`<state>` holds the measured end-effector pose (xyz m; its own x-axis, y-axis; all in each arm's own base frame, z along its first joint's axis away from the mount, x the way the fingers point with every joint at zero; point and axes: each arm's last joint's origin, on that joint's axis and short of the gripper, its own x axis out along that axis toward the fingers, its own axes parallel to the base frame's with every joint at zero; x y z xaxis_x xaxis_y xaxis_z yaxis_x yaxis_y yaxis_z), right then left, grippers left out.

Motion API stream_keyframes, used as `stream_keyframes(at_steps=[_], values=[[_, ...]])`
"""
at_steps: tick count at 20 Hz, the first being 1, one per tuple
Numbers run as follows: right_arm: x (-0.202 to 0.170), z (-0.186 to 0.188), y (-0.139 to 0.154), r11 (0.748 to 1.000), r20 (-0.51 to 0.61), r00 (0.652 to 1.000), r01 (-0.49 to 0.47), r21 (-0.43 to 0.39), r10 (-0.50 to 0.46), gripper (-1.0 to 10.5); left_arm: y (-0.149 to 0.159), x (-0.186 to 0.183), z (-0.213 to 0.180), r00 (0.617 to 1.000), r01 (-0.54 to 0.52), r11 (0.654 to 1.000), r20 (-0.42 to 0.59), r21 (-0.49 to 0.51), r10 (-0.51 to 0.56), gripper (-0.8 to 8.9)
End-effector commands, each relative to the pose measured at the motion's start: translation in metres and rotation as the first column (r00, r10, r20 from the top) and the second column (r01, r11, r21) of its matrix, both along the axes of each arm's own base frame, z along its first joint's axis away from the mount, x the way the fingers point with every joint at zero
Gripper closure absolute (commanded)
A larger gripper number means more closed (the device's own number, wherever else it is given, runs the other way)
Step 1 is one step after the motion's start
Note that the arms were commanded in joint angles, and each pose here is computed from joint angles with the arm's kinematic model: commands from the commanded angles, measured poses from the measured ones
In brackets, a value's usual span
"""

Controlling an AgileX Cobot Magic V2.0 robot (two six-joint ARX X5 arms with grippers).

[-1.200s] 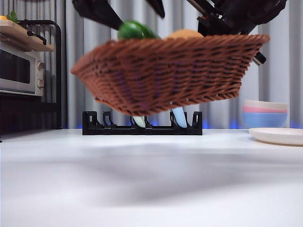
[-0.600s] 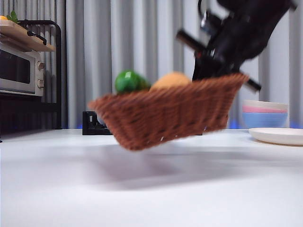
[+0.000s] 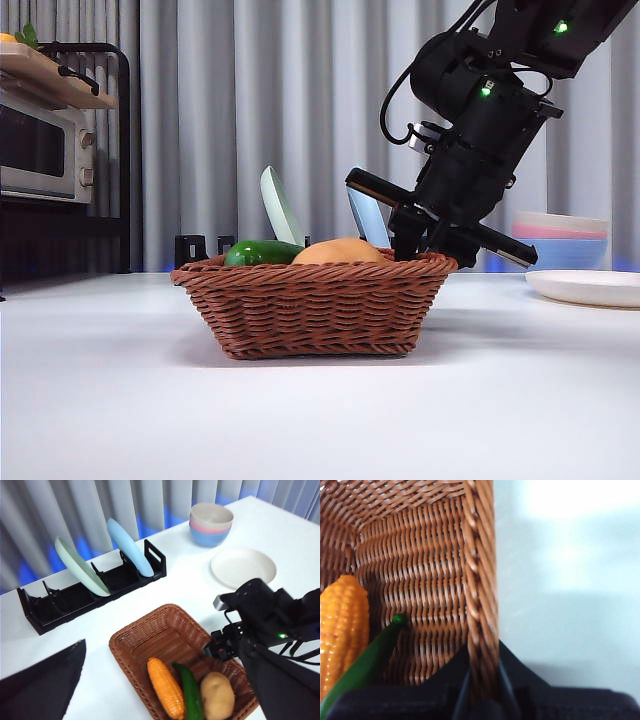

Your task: Pick up the basket,pick up the corn from the table,pick up the potato from the table,pick up the cucumber from the table,put all items into the basket

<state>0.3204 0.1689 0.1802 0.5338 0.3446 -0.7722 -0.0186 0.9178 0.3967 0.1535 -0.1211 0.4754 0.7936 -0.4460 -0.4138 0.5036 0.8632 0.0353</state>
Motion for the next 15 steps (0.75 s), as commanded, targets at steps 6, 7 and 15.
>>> stream_keyframes(at_steps=[6, 7, 15], values=[[-0.004, 0.017, -0.015, 0.998, 0.037, 0.999, -0.027, -0.056, 0.029, 5.0, 0.001, 0.002, 0.0, 0.998, -0.043, 0.996, 0.051, 0.072, 0.039, 1.58], [-0.008, 0.03, -0.019, 0.997, 0.072, 0.996, -0.045, -0.064, 0.05, 5.0, 0.002, 0.002, 0.0, 0.996, -0.066, 0.994, 0.059, 0.082, 0.061, 1.58], [-0.085, 0.142, -0.058, 0.963, 0.362, 0.899, -0.188, -0.193, 0.248, 8.0, 0.002, 0.031, -0.05, 0.982, -0.185, 0.948, 0.024, 0.257, 0.186, 8.22]])
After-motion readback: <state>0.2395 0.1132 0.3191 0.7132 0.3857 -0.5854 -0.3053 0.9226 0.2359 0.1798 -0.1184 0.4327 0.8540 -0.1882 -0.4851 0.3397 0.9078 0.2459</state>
